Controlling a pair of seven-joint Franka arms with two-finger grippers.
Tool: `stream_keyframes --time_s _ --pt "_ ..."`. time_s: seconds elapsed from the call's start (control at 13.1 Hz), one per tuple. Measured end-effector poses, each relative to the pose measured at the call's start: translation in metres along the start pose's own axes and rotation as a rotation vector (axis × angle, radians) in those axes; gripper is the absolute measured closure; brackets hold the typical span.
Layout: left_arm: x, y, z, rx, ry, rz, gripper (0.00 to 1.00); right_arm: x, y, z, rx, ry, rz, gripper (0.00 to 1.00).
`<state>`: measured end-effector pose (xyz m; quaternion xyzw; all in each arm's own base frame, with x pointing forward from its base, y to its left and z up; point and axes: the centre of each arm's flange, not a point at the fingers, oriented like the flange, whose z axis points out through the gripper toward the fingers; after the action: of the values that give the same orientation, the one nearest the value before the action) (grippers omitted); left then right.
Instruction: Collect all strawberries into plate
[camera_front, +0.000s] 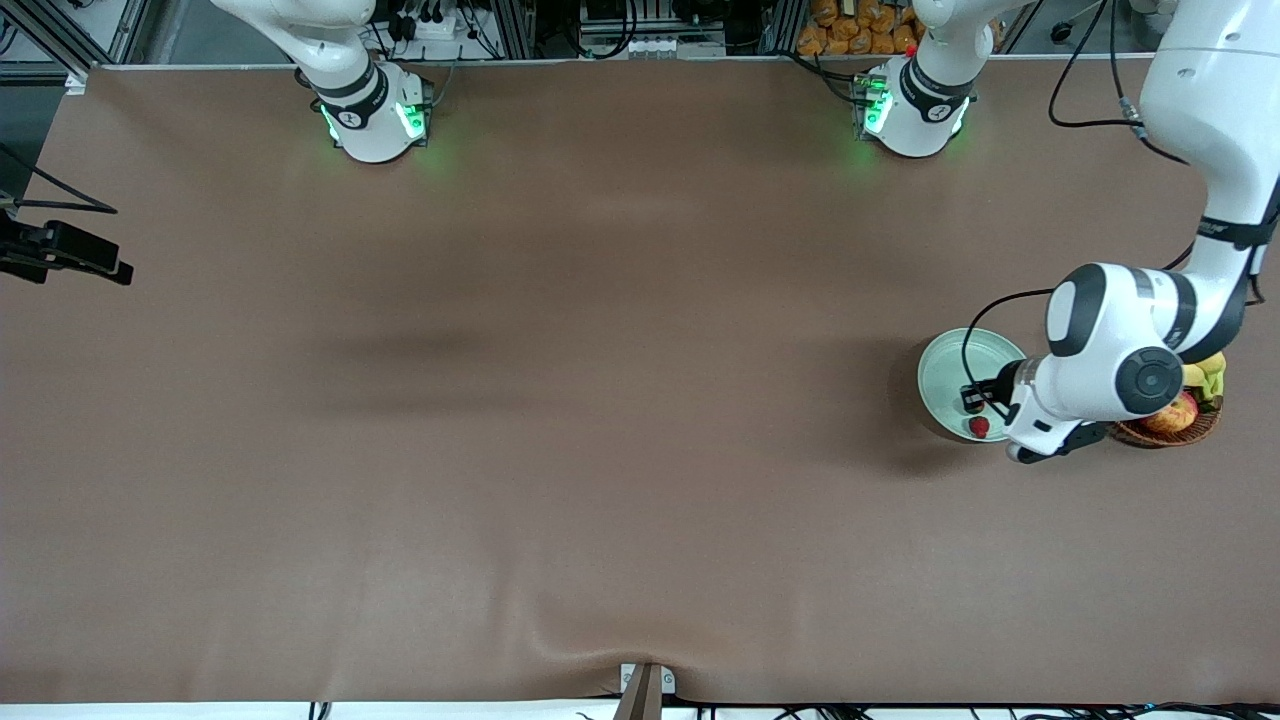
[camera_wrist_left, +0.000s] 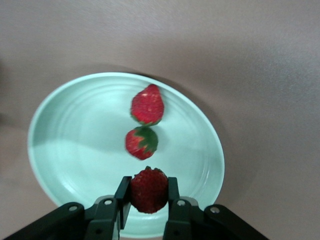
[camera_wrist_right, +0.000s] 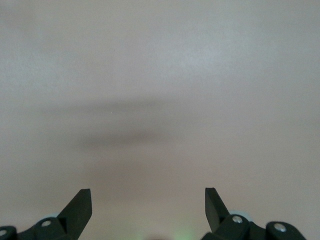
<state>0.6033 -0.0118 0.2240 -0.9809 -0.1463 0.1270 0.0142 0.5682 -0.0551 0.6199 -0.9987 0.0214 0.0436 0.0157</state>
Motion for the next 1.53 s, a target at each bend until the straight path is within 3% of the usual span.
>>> stream_keyframes --time_s 0.08,0.31,0.54,1.07,1.53 --pt "0.000 -0.002 0.005 -0.004 -0.001 -0.002 0.61 0.001 0.000 0.000 0.000 0.006 0.000 0.00" --pt "0.001 -0.006 -0.012 -0.005 0.025 -0.009 0.28 0.001 0.000 0.000 0.000 0.007 0.000 0.00" --pt "-0.005 0.000 -0.085 0.015 0.087 -0.002 0.00 0.001 0.000 0.000 0.000 0.007 0.000 0.00" --pt "-0.063 0.019 -0.293 0.044 0.253 0.002 0.00 0.001 -0.002 -0.001 -0.002 0.006 -0.005 0.00" --pt "-0.129 0.027 -0.384 0.023 0.323 0.005 0.00 -0.004 -0.006 0.000 -0.006 -0.026 -0.014 0.00"
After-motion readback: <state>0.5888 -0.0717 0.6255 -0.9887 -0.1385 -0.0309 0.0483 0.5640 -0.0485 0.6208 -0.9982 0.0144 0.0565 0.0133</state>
